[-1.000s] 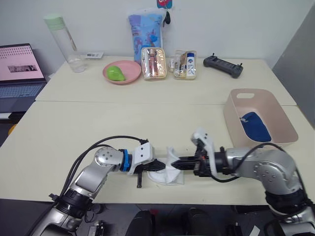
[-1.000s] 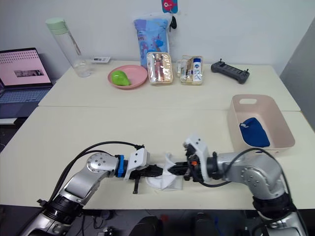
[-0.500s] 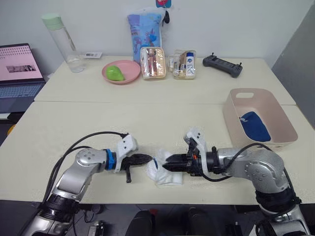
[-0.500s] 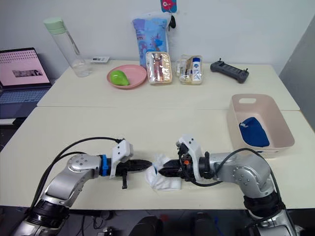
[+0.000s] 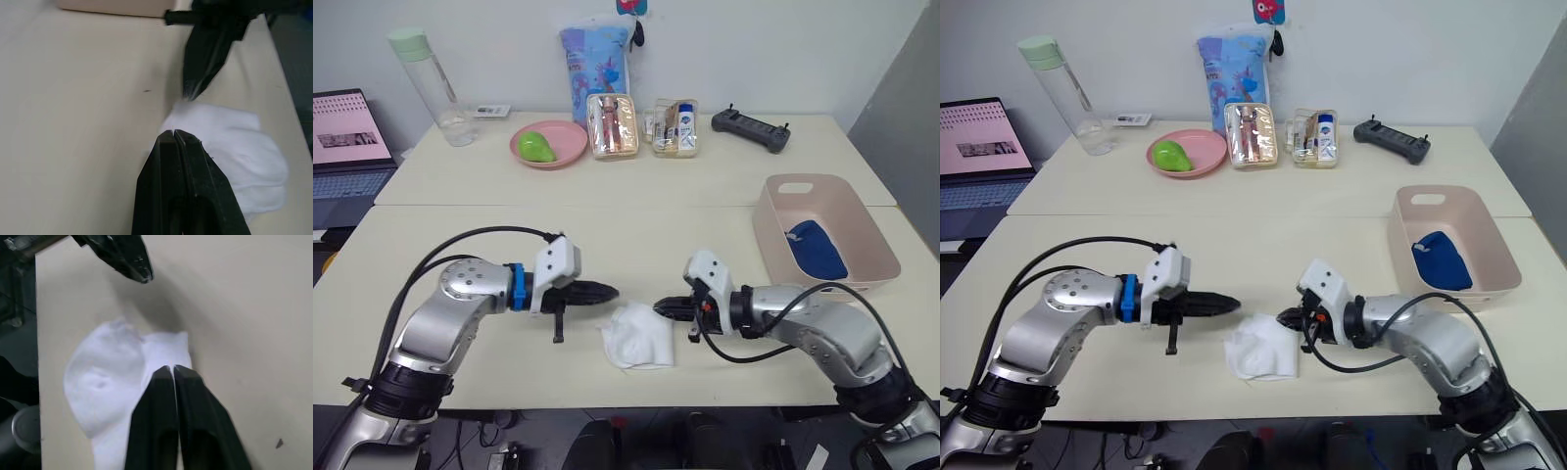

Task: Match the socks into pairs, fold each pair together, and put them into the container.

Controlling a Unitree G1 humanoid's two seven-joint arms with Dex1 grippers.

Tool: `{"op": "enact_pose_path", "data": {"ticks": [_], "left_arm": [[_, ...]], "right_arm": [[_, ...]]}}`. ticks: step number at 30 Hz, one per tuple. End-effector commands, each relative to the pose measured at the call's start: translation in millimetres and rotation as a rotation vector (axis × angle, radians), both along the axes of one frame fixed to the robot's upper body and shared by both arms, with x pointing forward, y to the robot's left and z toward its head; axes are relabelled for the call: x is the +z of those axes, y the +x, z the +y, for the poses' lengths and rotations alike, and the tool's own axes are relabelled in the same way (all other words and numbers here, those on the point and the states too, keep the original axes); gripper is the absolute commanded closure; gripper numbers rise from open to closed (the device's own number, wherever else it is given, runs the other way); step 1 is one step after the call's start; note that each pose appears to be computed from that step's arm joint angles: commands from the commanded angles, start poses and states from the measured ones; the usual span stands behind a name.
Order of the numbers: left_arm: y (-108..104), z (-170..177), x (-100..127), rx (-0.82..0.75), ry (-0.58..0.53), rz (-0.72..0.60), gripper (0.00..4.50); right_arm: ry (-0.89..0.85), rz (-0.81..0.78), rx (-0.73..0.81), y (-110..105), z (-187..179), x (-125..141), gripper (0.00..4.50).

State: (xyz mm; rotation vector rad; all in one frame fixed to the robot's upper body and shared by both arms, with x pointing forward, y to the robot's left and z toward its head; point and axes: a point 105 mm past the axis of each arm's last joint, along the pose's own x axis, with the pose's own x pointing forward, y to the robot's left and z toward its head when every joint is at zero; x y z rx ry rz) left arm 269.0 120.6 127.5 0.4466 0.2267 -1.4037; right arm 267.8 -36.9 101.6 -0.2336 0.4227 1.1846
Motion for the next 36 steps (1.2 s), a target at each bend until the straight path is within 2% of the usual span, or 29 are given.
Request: {"op": "enact_pose_path", "data": {"ticks": [1,6,8,10,13,15,18,20,25,30,33,36], "left_arm": [[-5.4,-11.2,-14.4,-0.073,0.044,-0.024,4.50],[-0.9,-9.0,-40.3,-0.070,0.108,-0.020,4.50],[-2.6,1.5,-59.7,-0.050,0.152,0.016,4.50],[-8.4,10.8,-69.7,-0.055,0.185,0.020,4.50],[-6.1,8.4,-49.3,-0.032,0.106,-0.004,4.50],[-1.7,3.2,-30.3,-0.015,0.040,-0.005,4.50],[1.7,-2.1,-19.4,-0.014,0.014,-0.003,4.50],[3.5,-3.5,-20.1,-0.009,0.019,0.003,4.50],[6.4,3.7,-45.9,-0.013,0.150,-0.018,4.50],[7.0,7.1,-56.9,0.009,0.189,-0.002,4.50],[8.2,11.6,-56.4,0.035,0.185,-0.007,4.50],[11.2,9.5,-44.6,0.048,0.134,-0.042,4.50]], "right_arm": [[-0.020,-0.063,0.012,8.7,11.0,-5.3,4.47],[-0.047,-0.094,-0.030,17.6,14.3,-14.8,4.47],[-0.011,-0.094,-0.062,19.6,14.1,-12.1,4.47],[0.080,-0.093,-0.073,18.8,11.0,3.7,4.47],[0.146,-0.071,-0.001,4.1,1.8,22.4,4.47],[0.098,-0.051,0.068,-7.4,-4.4,18.0,4.47],[0.048,-0.024,0.156,-18.8,-4.6,10.2,4.47],[0.031,-0.011,0.190,-22.7,-2.9,5.9,4.47],[-0.002,-0.023,0.251,-22.7,9.2,-6.8,4.47],[-0.098,-0.007,0.364,-33.5,4.9,-29.5,4.47],[-0.134,0.017,0.373,-42.2,-13.6,-36.1,4.47],[-0.108,-0.042,0.364,-45.4,-19.1,-24.6,4.47]]}}
